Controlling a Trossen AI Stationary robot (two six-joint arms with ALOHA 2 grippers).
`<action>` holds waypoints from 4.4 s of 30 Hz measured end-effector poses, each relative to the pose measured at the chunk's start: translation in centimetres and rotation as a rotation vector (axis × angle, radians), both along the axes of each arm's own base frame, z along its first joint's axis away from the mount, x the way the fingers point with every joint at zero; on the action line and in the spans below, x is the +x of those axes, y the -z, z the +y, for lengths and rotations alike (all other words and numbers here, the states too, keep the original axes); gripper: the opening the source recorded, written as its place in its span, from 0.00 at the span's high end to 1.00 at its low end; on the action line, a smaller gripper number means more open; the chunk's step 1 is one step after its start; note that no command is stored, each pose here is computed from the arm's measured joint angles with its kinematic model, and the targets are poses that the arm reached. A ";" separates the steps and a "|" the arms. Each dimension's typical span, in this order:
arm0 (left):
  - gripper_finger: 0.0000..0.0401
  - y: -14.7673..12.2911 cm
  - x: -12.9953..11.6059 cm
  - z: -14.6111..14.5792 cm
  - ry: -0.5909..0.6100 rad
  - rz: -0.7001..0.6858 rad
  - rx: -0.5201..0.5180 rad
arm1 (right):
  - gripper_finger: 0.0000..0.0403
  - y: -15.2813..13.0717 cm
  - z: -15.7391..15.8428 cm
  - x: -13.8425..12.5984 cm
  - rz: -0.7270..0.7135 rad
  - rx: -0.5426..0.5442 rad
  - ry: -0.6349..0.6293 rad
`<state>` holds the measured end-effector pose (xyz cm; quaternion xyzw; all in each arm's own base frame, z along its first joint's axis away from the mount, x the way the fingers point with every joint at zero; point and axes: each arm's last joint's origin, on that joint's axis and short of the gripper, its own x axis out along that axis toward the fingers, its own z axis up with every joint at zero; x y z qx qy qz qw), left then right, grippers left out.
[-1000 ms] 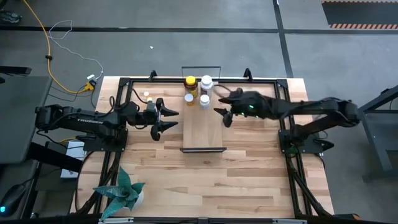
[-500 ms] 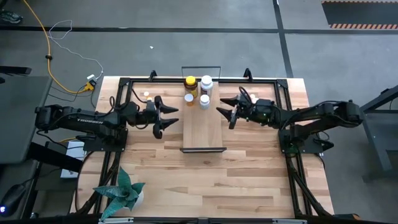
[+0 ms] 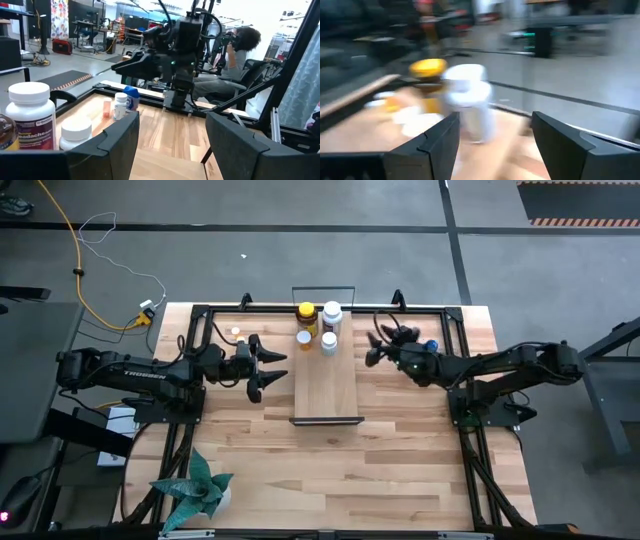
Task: Pick and place medicine bottles onto shelf by color
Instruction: Put the blue medicine bottle on the shelf
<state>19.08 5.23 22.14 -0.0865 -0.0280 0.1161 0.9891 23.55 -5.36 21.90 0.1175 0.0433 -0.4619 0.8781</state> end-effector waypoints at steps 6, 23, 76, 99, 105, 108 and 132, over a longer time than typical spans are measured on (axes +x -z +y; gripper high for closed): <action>0.46 0.0 0.0 0.0 0.000 0.000 0.000 | 0.41 1.6 -1.2 -1.4 0.093 0.040 0.249; 0.46 0.0 0.0 0.0 0.000 0.000 0.000 | 0.41 1.7 -1.0 -6.7 0.332 0.293 0.681; 0.46 0.0 0.0 0.0 0.002 -0.006 -0.026 | 0.44 7.7 -4.4 -7.2 0.471 0.559 0.948; 0.46 0.0 0.0 0.0 0.002 -0.006 -0.026 | 0.59 1.9 -2.2 -3.6 0.451 0.205 0.826; 0.46 0.0 0.0 0.0 0.002 -0.006 -0.026 | 0.59 -1.4 0.6 -0.9 0.368 0.045 0.658; 0.46 0.0 0.0 0.0 0.002 -0.006 -0.026 | 0.59 -2.7 1.9 0.7 0.370 0.014 0.554; 0.46 0.0 0.0 0.1 -0.022 -0.008 -0.026 | 0.58 -1.4 2.4 9.3 0.491 0.164 -0.337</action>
